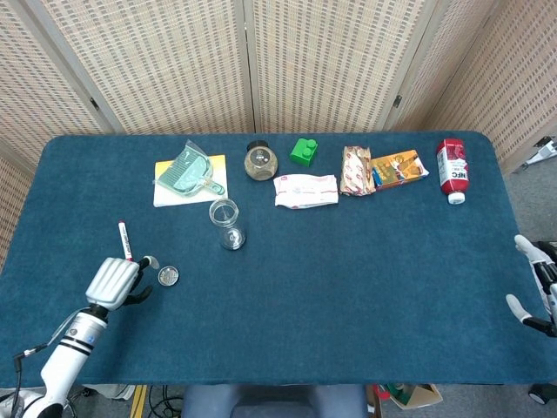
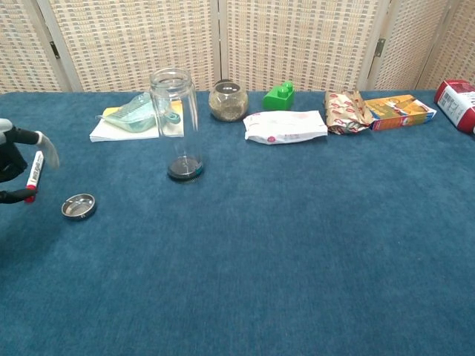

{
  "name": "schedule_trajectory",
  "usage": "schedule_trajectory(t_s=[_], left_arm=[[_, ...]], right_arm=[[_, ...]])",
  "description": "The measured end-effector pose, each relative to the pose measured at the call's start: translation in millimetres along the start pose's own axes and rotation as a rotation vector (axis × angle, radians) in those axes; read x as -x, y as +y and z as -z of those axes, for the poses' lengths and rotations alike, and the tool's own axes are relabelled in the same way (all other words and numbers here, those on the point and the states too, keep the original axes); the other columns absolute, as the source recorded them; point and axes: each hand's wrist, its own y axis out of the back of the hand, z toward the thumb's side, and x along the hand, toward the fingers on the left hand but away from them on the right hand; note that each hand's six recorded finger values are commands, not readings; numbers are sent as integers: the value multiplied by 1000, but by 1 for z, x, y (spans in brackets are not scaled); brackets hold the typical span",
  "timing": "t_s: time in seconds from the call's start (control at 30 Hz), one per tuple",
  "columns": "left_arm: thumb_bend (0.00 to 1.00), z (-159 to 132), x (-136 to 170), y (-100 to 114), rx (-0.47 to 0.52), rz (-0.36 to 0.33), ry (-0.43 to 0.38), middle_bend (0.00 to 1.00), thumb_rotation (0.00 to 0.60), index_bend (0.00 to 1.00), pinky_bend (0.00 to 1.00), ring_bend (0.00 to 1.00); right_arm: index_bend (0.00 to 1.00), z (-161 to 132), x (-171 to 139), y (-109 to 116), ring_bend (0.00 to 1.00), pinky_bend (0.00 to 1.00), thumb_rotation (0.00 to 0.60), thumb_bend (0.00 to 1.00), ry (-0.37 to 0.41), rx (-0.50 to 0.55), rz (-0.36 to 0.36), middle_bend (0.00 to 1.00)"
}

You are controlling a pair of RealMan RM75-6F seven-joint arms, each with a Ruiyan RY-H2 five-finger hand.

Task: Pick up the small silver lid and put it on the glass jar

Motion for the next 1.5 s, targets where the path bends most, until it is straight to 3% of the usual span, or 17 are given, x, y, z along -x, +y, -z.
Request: schedule_trajectory(t_s=[0.23, 0.57, 1.17, 1.5], left_arm=[[339, -13, -22, -17, -38, 35, -27, 945, 600, 446, 1000, 916], [339, -15, -43, -35, -50, 77, 3, 968, 600, 484, 1000, 932], [342, -4, -53, -43, -53, 88, 51, 993, 600, 561, 1000, 949], [438, -1, -52, -45, -50, 102, 60, 998, 600, 587, 1000, 951]], right_arm=[[20, 4, -1, -1, 79, 235, 600, 305, -12, 0, -4, 193], [20, 9, -4, -2, 79, 235, 600, 305, -23, 3, -5, 194], [20, 13, -3, -3, 79, 235, 600, 305, -28, 6, -8, 193], [20, 13, -2, -5, 79, 235, 600, 305, -31, 8, -12, 193]])
